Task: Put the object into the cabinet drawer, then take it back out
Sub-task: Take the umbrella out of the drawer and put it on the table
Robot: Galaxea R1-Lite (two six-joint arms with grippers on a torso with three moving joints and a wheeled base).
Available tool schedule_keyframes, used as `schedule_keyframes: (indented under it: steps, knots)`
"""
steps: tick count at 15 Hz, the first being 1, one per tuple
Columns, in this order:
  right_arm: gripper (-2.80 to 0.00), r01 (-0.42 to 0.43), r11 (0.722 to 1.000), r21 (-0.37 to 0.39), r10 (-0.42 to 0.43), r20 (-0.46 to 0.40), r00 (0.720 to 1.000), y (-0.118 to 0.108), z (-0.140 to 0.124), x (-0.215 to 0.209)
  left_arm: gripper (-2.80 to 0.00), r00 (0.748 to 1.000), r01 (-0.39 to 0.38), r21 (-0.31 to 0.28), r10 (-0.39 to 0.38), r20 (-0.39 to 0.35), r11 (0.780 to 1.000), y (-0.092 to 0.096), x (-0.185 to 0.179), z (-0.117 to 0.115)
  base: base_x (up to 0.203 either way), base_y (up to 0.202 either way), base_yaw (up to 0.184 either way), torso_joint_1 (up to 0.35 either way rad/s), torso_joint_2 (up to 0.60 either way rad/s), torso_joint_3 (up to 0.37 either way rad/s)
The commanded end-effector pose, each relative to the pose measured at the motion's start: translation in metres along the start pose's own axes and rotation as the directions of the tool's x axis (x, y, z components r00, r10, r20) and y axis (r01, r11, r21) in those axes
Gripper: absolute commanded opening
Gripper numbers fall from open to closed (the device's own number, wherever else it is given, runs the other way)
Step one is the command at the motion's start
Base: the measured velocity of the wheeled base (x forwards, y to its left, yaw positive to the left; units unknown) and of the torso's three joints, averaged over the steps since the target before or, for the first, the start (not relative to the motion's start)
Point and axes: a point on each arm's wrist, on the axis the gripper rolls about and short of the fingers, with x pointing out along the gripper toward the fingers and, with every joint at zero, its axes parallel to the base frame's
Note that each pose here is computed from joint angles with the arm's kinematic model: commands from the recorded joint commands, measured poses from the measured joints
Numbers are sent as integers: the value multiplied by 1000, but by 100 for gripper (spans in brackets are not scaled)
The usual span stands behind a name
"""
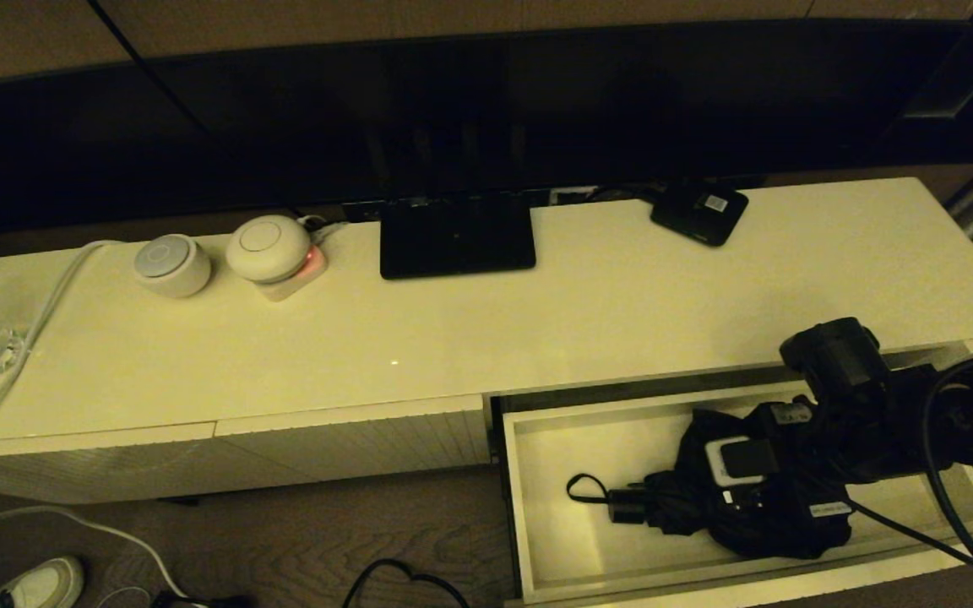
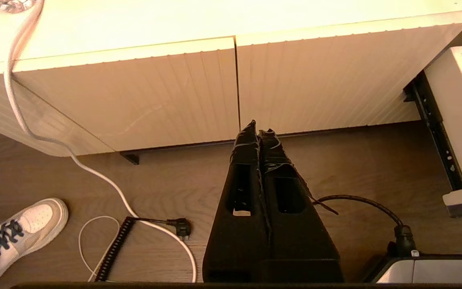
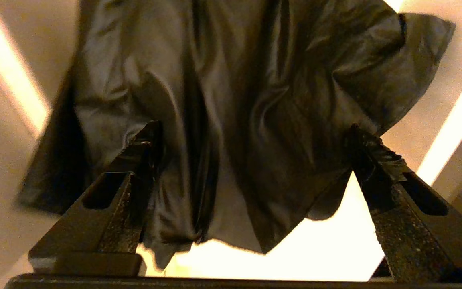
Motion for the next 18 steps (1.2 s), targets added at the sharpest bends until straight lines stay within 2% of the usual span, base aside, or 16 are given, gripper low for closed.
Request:
schedule_keyframes:
  steps: [1,10,13,14,18]
  knots:
    - [0,-28,1000,-6,28,-7,1000,-2,0,15,-280,1000,-1,0,1,-3,1000,0,0,-1,0,0,0,0,0,0]
    - [0,-28,1000,-2,29,2,1000,-8,2,36,-280,1000,-1,0,1,-5,1000,0,0,-1,0,0,0,0,0,0]
    - [0,30,1000,3,-30,13,999,-12,3,37,-280,1000,-1,0,1,-3,1000,0,0,-1,0,0,0,0,0,0]
    - [-280,35,999,-1,-35,9,999,-13,3,36,-280,1000,-1,0,1,-3,1000,0,0,-1,0,0,0,0,0,0]
    - [-280,38,999,10,-38,8,999,-13,3,34,-280,1000,-1,0,1,-4,1000,0,0,-1,0,0,0,0,0,0]
